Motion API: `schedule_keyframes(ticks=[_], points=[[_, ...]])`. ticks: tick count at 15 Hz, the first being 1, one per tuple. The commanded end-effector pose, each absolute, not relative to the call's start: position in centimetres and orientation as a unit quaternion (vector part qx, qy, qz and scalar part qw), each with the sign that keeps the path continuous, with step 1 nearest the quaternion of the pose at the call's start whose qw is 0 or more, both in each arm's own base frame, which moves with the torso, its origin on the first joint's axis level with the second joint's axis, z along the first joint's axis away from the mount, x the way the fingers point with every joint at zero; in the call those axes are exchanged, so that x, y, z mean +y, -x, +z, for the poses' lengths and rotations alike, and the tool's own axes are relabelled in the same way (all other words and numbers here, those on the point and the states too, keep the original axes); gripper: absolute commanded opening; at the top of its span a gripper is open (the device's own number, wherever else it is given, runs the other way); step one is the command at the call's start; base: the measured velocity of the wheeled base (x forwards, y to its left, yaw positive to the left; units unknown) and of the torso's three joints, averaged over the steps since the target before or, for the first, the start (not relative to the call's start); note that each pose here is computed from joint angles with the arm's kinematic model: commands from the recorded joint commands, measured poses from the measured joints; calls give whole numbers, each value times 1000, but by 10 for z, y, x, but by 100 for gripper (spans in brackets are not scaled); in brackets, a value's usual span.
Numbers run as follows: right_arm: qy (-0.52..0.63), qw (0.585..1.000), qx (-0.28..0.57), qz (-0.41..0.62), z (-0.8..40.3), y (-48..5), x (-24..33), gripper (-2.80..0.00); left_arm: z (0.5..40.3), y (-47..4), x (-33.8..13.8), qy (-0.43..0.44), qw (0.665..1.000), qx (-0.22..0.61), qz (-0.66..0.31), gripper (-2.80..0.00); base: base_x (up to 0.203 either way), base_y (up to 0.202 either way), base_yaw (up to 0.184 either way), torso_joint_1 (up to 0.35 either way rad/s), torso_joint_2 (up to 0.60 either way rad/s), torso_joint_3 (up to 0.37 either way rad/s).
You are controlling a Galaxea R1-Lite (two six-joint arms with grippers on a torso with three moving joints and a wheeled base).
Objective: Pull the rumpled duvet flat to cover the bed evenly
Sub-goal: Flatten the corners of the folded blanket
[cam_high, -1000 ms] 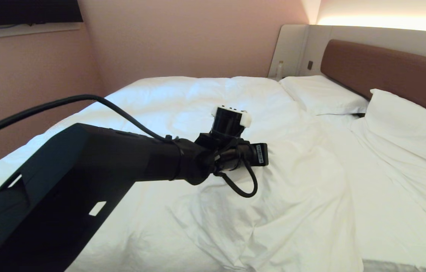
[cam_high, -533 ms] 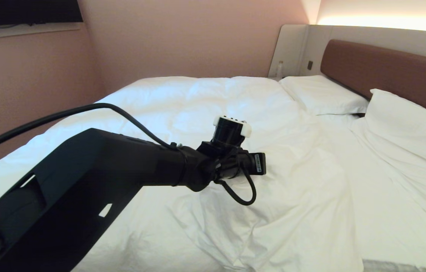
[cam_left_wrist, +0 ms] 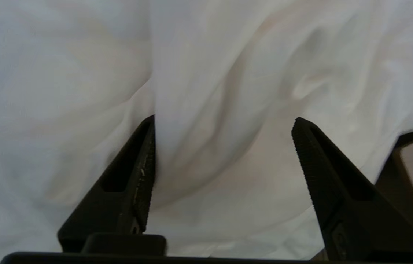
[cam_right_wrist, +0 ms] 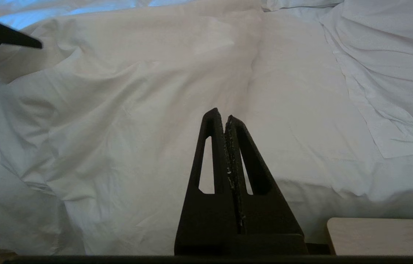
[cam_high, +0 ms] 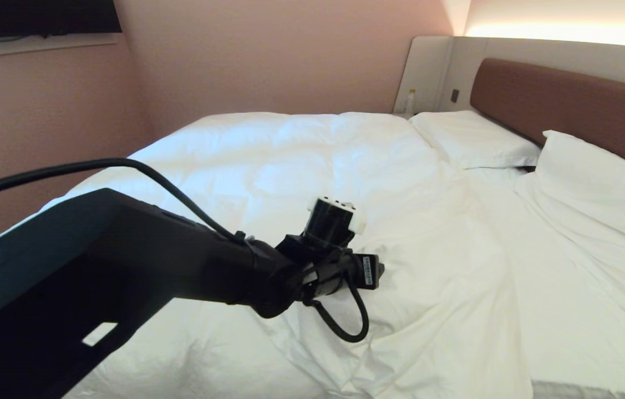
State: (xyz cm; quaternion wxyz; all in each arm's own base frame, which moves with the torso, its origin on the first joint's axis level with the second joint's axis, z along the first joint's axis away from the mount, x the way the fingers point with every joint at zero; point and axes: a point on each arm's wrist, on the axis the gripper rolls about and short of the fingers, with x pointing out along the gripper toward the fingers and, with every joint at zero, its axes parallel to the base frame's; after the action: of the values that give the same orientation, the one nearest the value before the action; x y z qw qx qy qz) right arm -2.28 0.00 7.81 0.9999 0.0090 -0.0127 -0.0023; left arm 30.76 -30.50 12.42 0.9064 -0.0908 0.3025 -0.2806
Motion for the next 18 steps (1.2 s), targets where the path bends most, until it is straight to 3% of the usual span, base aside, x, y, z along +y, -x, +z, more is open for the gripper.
schedule_keyframes(ticks=[1,7,12,16,17,18], points=[[-9,1000,-13,-2,78,23,0,-280,130,-291,-289,90,909,302,-272,0,0,0,0,0,0,0],[-9,1000,-13,-2,78,23,0,-280,123,-261,-226,142,942,239,-190,0,0,0,0,0,0,0],[-9,1000,-13,-2,78,23,0,-280,139,-278,-182,256,925,228,-167,0,0,0,0,0,0,0],[-9,1000,-13,-2,78,23,0,-280,105,-266,-163,307,893,303,-130,0,0,0,0,0,0,0],[-9,1000,-13,-2,78,23,0,-280,101,-266,-163,315,886,315,-132,-280,0,0,0,0,0,0],[-9,1000,-13,-2,78,23,0,-280,99,-266,-163,324,878,326,-134,-280,0,0,0,0,0,0]])
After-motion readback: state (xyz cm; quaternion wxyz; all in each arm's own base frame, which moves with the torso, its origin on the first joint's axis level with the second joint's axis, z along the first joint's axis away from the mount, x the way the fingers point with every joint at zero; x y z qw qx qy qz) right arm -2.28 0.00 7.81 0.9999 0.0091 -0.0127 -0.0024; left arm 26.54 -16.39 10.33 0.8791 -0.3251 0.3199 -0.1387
